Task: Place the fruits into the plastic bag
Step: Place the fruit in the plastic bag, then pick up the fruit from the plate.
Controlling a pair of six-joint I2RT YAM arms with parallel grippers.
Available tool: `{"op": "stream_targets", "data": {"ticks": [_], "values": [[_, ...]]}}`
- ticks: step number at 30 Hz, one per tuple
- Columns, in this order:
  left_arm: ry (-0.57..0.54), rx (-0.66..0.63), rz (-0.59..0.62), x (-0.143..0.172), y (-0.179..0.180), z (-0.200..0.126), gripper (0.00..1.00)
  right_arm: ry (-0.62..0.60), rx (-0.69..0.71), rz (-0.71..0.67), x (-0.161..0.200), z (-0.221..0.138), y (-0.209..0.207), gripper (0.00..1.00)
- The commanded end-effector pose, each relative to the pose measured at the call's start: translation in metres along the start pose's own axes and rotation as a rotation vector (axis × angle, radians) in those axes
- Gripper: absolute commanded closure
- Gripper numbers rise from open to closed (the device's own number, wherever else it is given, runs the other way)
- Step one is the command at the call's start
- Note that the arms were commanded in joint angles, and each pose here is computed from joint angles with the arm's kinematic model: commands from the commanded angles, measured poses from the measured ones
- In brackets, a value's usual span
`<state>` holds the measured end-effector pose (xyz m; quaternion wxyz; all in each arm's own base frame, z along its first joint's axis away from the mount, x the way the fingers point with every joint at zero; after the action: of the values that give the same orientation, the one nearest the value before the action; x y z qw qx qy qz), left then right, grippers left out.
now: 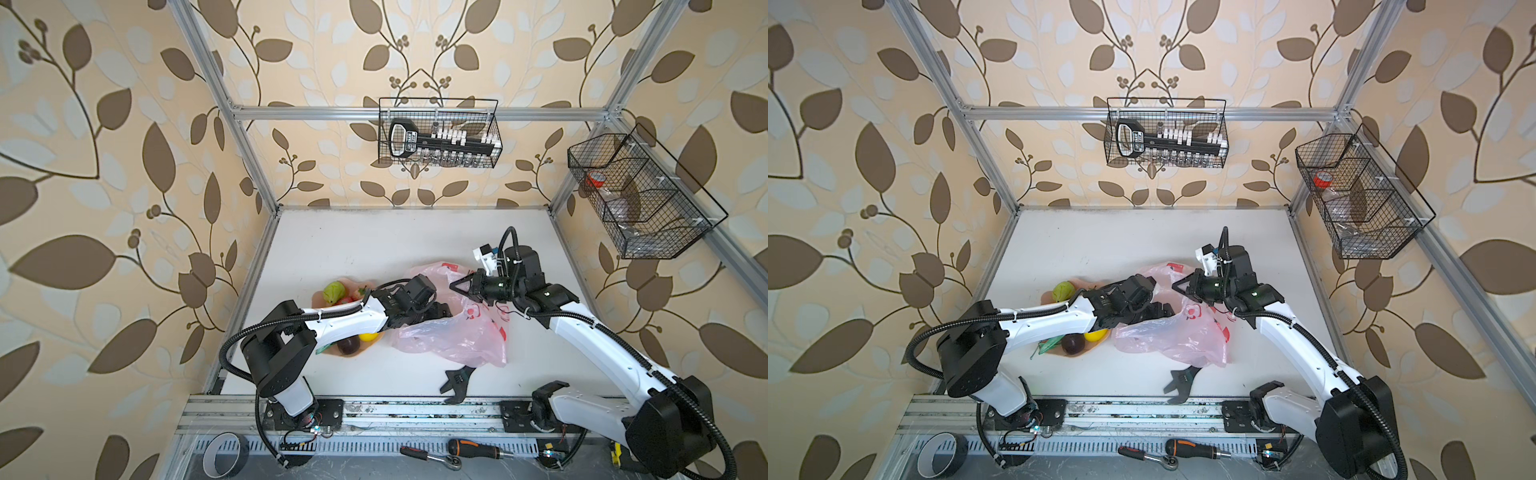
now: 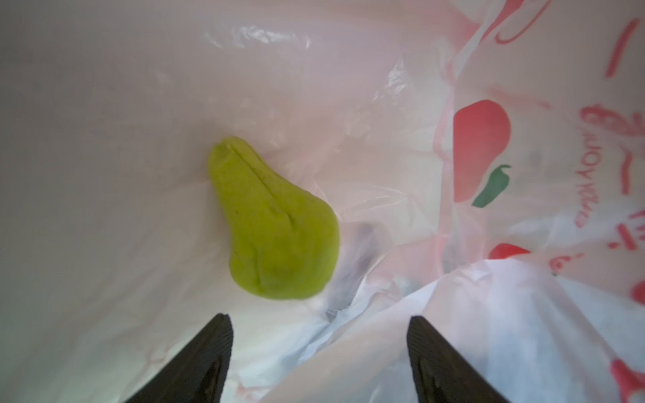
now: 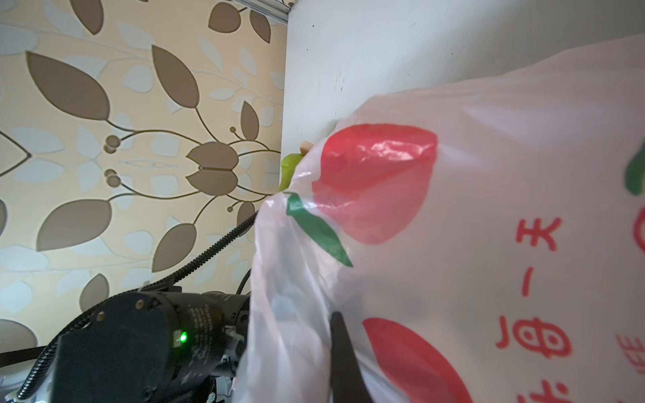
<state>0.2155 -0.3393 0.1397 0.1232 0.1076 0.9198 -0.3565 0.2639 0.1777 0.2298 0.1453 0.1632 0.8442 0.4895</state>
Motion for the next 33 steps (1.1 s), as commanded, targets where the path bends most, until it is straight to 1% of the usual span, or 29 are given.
{"op": "stream_targets", "data": {"ticks": [1, 6, 9, 10, 13, 18, 25, 27, 30, 33], "values": [[-0.031, 0.065, 0.040, -0.009, -0.027, -0.019, 0.17, 0.000, -0.029, -0.009, 0.000, -0.005, 0.005, 1.00], [-0.076, 0.027, 0.075, -0.013, -0.034, -0.048, 0.15, -0.006, -0.033, -0.013, -0.002, -0.007, 0.009, 1.00], [-0.107, -0.031, 0.097, -0.015, -0.034, -0.072, 0.14, -0.008, -0.025, -0.014, -0.003, -0.008, 0.008, 1.00], [-0.125, -0.048, 0.113, -0.016, -0.036, -0.084, 0.13, -0.008, -0.024, -0.017, -0.002, -0.009, 0.008, 1.00], [-0.129, -0.100, 0.141, -0.015, -0.035, -0.105, 0.13, -0.008, -0.019, -0.020, -0.002, -0.010, 0.007, 1.00], [-0.115, -0.145, 0.186, -0.006, -0.034, -0.132, 0.13, -0.010, -0.006, -0.021, -0.004, -0.012, 0.005, 1.00], [-0.132, -0.266, 0.238, -0.001, -0.024, -0.177, 0.12, -0.013, -0.001, -0.029, -0.006, -0.014, 0.007, 1.00], [-0.121, -0.302, 0.231, 0.001, -0.015, -0.187, 0.11, -0.013, 0.004, -0.032, -0.006, -0.014, 0.007, 1.00], [-0.106, -0.368, 0.155, 0.000, 0.010, -0.202, 0.11, -0.017, 0.006, -0.037, -0.007, -0.015, 0.008, 1.00], [-0.123, -0.423, 0.076, -0.004, 0.035, -0.219, 0.11, -0.019, 0.009, -0.038, -0.008, -0.016, 0.008, 1.00]]}}
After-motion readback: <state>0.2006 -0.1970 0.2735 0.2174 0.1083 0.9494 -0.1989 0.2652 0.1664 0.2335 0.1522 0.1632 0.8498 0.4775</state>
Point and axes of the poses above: each gripper's point midway between its finger pads, its own z axis out along the fingers, its own y axis along the line the jaws close on, x = y × z, the point moved 4 cm from there along -z, back along the fingers, and after that the axes turned 12 degrees about z, right-handed, at the moved point
